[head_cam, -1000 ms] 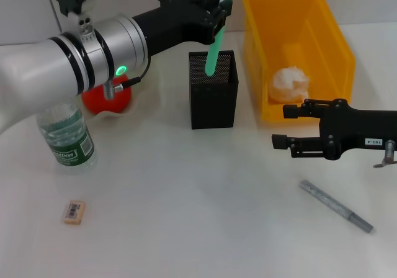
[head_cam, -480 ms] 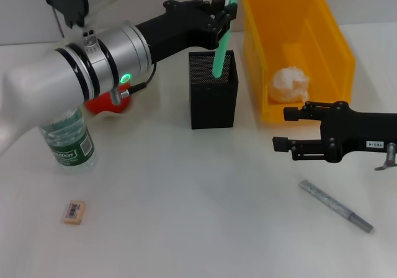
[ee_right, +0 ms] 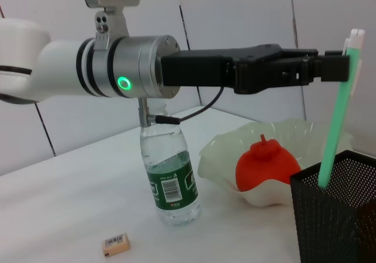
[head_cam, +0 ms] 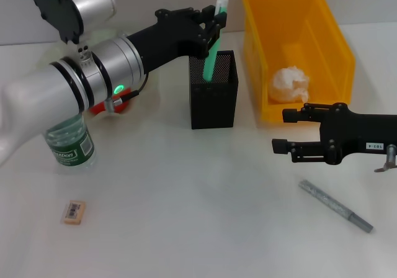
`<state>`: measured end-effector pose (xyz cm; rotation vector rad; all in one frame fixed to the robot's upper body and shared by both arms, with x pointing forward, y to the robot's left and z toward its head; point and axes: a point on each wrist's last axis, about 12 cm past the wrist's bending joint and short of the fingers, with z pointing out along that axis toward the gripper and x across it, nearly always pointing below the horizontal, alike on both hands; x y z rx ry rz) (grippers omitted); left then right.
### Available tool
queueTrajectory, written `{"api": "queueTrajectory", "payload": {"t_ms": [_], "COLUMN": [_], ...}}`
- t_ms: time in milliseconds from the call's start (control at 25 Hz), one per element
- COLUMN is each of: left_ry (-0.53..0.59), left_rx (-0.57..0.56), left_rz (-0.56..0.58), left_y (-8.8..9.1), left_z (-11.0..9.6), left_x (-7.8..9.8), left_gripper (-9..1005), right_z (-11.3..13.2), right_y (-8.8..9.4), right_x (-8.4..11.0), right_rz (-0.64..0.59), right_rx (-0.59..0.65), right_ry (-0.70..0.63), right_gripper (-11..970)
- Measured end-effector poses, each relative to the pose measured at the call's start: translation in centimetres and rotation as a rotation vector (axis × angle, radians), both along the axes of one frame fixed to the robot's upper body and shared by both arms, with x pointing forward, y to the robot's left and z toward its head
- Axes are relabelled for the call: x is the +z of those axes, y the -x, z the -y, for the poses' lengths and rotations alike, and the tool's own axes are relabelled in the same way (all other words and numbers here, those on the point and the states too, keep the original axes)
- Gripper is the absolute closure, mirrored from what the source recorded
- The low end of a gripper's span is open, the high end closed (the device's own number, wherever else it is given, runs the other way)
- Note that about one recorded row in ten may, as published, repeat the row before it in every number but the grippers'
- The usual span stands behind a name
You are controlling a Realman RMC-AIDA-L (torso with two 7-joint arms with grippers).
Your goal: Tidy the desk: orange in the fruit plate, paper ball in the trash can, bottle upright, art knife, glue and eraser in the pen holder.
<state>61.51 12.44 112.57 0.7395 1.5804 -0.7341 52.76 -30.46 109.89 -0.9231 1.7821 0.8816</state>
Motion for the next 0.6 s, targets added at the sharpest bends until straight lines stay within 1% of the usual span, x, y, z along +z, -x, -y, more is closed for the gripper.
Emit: {"api": "queueTrajectory", "payload": {"t_ms": [600], "left_ry": [-0.026], "left_rx": [0.014], "left_rz": [0.022], "left_y": [-0.45], "left_z": [-0.21], "left_x": [-1.02], "left_gripper": [787], "right_z": [-0.06], "right_y": [0.02], "right_x": [0.01], "right_rz": [0.000], "right_rx": [0.004], "right_ry": [-0.001], "right_gripper": [196]}}
